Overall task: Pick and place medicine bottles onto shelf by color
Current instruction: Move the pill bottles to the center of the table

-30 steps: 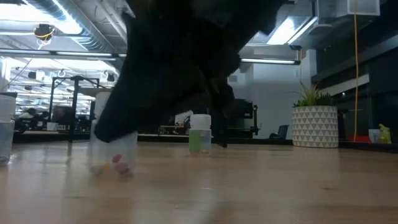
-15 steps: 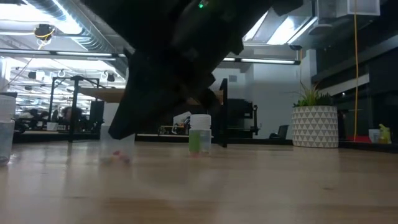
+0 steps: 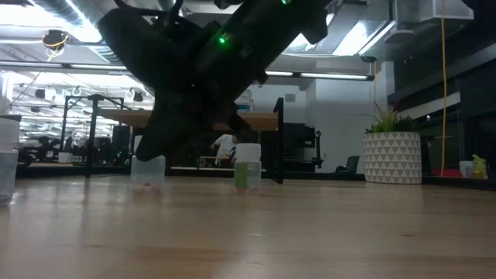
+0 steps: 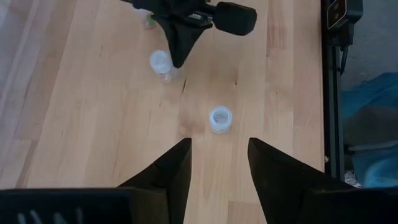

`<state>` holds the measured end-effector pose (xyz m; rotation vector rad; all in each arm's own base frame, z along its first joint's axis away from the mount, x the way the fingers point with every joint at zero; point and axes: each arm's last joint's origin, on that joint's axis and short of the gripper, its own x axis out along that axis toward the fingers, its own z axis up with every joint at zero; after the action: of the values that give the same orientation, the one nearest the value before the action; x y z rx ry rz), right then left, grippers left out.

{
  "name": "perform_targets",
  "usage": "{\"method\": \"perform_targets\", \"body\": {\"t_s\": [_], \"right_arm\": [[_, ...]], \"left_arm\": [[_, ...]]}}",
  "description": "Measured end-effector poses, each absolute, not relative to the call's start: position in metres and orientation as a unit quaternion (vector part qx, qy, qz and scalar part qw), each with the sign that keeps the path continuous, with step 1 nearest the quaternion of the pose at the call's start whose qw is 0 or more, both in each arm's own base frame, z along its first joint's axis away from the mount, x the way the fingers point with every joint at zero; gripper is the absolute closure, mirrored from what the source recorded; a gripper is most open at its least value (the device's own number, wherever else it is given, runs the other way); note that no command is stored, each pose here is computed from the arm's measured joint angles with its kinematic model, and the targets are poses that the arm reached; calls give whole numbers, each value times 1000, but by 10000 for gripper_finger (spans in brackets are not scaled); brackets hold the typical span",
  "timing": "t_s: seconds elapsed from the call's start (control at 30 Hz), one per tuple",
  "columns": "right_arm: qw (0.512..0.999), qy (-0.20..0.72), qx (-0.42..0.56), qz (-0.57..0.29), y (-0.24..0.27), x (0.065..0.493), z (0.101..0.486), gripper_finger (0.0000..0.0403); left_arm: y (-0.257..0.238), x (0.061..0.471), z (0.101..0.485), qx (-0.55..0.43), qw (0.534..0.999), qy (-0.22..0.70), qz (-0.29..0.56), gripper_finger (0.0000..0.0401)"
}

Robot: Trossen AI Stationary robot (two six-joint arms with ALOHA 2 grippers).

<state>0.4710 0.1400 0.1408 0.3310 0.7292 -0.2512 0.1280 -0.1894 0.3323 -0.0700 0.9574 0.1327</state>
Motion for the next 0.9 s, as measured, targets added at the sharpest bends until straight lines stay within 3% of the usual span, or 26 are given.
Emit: {"method": "perform_targets", "body": {"t_s": [0.3, 0.6, 0.9], "right_arm": [[916, 369, 138, -79, 181, 457, 176, 398], [813, 498, 54, -297, 209, 372, 194, 398], [758, 500, 56, -416, 217, 306, 200, 400]], "left_arm": [[-189, 128, 332, -34, 885, 460, 64, 251], [-189, 128, 332, -34, 885, 460, 64, 251], [-189, 128, 332, -34, 885, 460, 64, 251]]}}
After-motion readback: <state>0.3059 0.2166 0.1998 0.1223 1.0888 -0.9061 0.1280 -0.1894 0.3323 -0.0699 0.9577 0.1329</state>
